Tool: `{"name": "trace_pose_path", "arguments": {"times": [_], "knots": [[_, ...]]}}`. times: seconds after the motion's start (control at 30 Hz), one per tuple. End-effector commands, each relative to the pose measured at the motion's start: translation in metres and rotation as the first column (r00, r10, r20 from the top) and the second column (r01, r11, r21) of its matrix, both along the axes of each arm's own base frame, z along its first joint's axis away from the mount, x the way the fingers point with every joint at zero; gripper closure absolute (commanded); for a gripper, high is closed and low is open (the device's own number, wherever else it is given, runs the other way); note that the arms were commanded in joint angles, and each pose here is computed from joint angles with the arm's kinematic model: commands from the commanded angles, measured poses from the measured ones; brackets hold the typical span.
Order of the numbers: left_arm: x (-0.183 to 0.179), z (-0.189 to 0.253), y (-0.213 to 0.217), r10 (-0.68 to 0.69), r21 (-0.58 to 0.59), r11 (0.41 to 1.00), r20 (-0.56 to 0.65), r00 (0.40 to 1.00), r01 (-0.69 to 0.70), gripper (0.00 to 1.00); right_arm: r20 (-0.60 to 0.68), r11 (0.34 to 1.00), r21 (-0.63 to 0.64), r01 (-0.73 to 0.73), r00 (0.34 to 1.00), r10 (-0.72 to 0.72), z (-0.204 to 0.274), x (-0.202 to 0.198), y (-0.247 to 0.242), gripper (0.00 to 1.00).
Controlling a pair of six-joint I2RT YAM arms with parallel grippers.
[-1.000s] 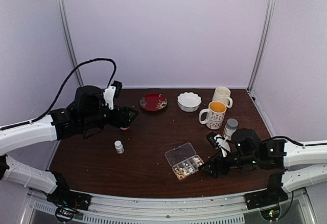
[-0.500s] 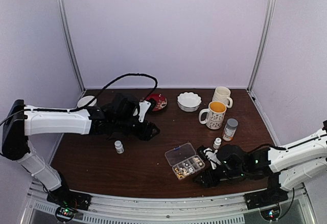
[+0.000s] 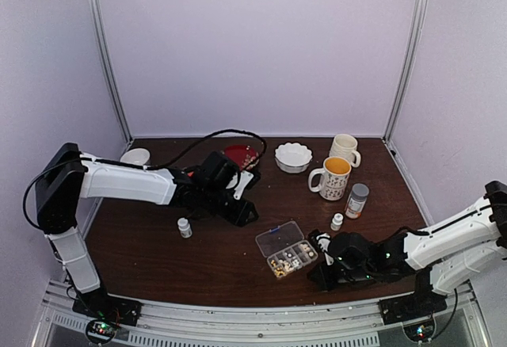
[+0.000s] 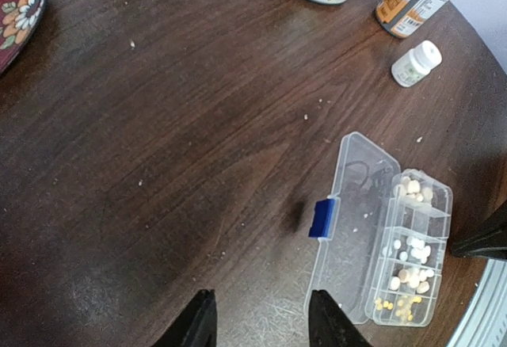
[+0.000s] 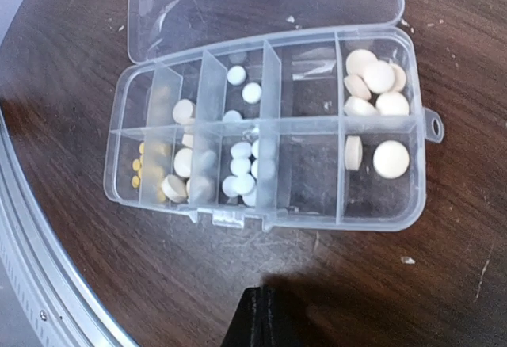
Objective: Sort the pills into containers
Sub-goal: Close the lid of the pill container.
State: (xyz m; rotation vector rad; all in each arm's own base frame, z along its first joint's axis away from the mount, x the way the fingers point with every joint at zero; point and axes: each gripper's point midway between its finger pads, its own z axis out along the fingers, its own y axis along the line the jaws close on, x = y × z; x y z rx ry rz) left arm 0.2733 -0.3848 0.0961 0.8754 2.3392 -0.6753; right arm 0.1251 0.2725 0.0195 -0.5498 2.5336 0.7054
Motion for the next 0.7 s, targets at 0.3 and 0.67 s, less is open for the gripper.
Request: {"name": "trace_pose_path", "arguments": {"times": [0.3,0.67], "knots": [[0.013,-0.043,-0.015,-0.001,0.098,0.995,-0.079,0.997,0.009,0.69,0.056,0.996,-0.065,0.067,0.996,-0.064,-0.009,0.018,-0.001,1.0],[-0.008,-0.067,-0.037,-0.11,0.057,0.99,-0.231,0.967,0.126,1.0,0.082,0.994,-0.076,0.083,0.994,-0.077,-0.006,0.028,0.001,1.0]]}}
